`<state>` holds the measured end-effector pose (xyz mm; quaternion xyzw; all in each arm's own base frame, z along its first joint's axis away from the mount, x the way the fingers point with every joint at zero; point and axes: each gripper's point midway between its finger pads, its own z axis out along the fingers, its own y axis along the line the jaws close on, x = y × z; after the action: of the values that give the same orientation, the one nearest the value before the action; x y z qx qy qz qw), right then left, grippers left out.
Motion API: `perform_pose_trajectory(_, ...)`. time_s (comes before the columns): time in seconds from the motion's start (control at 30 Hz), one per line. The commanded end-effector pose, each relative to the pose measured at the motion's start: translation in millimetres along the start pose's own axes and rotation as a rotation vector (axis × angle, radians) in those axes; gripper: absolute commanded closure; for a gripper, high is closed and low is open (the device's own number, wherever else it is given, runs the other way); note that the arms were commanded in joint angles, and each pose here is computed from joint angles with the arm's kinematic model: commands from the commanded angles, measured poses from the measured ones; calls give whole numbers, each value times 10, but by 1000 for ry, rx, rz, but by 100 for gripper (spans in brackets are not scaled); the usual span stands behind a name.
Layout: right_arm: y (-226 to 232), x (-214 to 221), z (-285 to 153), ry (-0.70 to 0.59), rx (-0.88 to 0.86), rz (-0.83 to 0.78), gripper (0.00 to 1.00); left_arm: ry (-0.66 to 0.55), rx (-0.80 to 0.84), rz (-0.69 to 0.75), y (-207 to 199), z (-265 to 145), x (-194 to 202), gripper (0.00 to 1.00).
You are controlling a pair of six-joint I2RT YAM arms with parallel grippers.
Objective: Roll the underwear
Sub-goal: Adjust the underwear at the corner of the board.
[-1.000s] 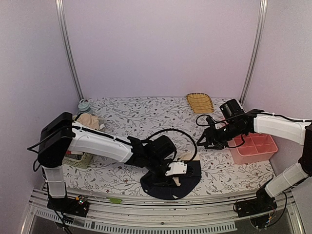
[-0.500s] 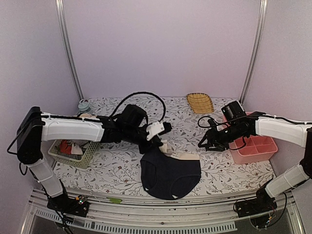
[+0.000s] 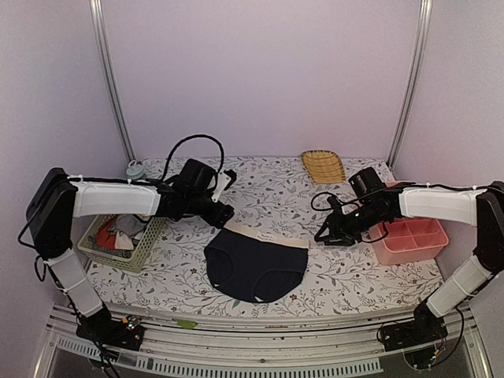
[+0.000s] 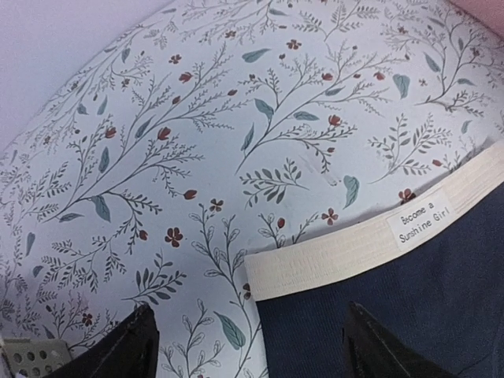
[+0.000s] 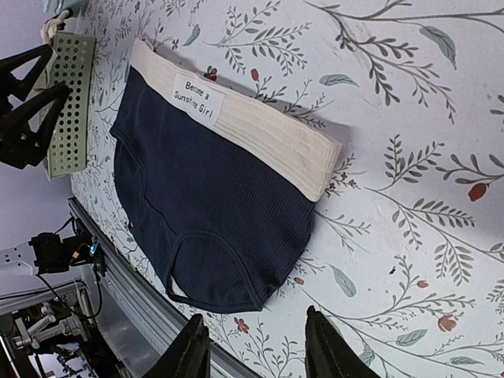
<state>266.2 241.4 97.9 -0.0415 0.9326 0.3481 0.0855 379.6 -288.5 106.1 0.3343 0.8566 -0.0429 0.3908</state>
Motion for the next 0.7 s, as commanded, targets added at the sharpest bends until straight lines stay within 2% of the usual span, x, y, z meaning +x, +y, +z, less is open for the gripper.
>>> perform_pose_trajectory(0.0,230,-154,180,20,-56,-104,59,-55,20,-154,29,-376,-88,19)
perform_pose_trajectory(0.07,334,-204,313,47,-55,-146,60,-56,45,-179,-1,-479,-49,18)
perform_pose_trajectory(0.13,413,-227,476,80,-44,-194,61,-60,52,-200,2,-578,-21,6)
perform_pose_trajectory(0.33,538,-245,1017,200,-15,-292,68,-44,109,-217,-80,-764,121,4)
perform_pose_trajectory(0.47,379,-225,1224,251,35,-296,75,7,110,-231,-101,-801,368,4)
perform_pose_trajectory(0.67,-152,68,1198,327,170,-247,88,22,154,-248,-186,-876,517,4)
